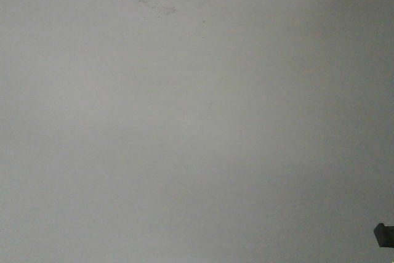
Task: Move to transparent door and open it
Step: 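Rotate the base to face the glass door area, then drive the base toward the white-framed sliding glass door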
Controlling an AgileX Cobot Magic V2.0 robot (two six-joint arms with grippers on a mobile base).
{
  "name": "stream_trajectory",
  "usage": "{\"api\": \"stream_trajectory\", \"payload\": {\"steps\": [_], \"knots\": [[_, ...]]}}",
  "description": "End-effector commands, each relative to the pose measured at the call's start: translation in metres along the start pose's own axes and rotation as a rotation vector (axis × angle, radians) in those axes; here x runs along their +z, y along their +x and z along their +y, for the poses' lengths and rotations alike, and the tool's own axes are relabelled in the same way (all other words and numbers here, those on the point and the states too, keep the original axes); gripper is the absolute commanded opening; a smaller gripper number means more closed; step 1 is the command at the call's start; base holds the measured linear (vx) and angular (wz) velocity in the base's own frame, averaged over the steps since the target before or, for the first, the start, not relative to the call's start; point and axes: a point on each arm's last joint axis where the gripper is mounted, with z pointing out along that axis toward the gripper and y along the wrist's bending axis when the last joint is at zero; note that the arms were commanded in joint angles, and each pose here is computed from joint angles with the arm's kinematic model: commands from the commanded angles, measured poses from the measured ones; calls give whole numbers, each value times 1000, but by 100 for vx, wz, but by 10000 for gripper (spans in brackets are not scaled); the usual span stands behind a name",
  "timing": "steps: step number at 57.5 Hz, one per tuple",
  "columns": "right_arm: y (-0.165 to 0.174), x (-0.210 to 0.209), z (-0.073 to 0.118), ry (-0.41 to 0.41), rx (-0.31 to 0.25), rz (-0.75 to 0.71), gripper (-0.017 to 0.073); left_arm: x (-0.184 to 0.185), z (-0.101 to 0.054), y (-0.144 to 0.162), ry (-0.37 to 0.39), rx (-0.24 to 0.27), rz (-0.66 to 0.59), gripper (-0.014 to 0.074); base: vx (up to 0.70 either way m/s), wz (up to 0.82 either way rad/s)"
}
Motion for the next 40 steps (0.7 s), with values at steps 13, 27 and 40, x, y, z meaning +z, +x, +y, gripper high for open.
{"api": "stream_trajectory", "payload": {"steps": [13, 27, 40], "knots": [[-6, 0, -1, 15, -6, -84, -6, 2, -1, -2, 8, -13, -46, -6, 60, 29], [-6, 0, -1, 15, -6, -84, -6, 2, -1, -2, 8, -13, -46, -6, 62, 34], [-6, 0, -1, 15, -6, -84, -6, 2, -1, -2, 8, -13, -46, -6, 65, 47]]}}
